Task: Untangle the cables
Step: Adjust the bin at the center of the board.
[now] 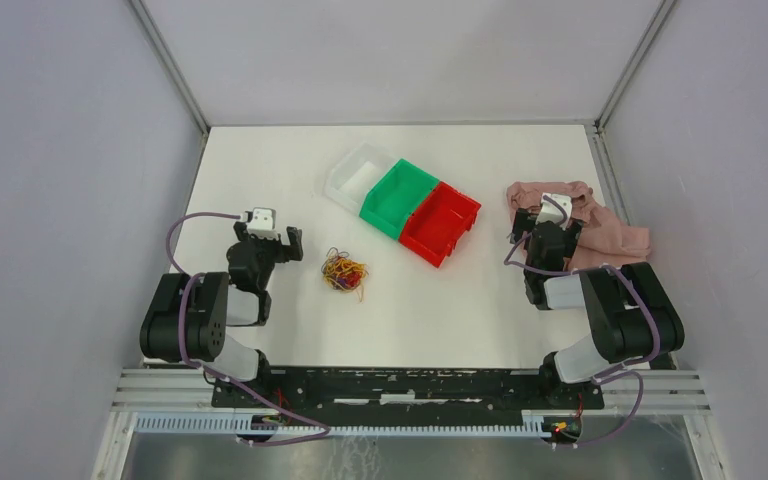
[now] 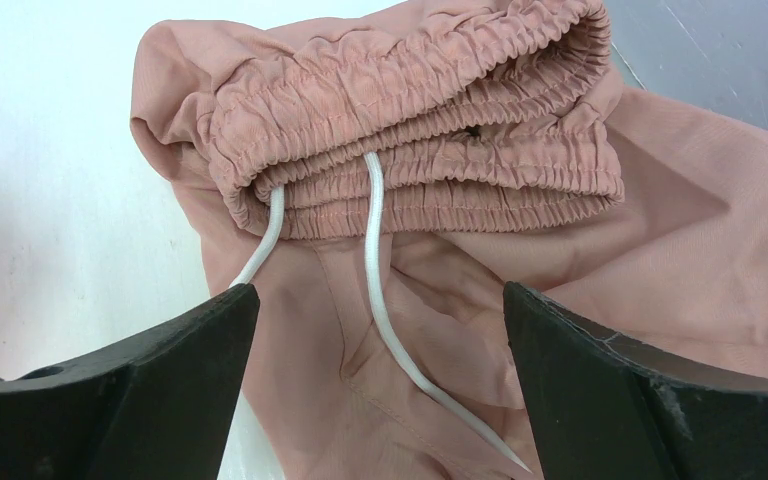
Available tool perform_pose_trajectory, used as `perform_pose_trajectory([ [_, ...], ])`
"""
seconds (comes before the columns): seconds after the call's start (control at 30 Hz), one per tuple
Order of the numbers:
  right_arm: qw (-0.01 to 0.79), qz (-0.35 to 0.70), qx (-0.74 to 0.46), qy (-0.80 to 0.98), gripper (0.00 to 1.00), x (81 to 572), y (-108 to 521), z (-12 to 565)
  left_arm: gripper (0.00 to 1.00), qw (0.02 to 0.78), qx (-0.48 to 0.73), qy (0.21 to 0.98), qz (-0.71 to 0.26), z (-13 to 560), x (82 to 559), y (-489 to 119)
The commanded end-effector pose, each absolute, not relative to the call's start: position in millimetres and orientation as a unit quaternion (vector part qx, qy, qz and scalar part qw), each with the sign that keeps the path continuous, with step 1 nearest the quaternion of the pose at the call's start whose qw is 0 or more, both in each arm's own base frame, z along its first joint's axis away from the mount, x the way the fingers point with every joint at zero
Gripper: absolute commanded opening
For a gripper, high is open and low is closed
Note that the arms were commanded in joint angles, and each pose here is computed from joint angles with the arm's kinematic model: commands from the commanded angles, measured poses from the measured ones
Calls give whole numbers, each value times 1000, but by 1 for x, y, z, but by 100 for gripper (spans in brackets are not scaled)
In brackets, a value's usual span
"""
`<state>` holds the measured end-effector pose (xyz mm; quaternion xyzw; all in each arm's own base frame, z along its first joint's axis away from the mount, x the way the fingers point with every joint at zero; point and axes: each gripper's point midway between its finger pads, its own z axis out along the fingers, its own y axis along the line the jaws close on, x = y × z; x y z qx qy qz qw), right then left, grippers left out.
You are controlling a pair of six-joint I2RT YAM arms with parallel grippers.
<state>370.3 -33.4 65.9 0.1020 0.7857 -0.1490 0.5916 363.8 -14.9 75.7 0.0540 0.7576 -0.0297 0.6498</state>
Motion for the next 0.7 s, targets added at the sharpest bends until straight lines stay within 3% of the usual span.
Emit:
perform_pose_trajectory([
  [0.0, 606, -144, 101, 776, 99, 375, -31, 76, 99, 673, 39, 738, -33, 93, 372, -13],
  [0.67, 619, -127, 113, 767, 99, 370, -36, 83, 99, 650, 26, 759, -30, 101, 385, -9],
])
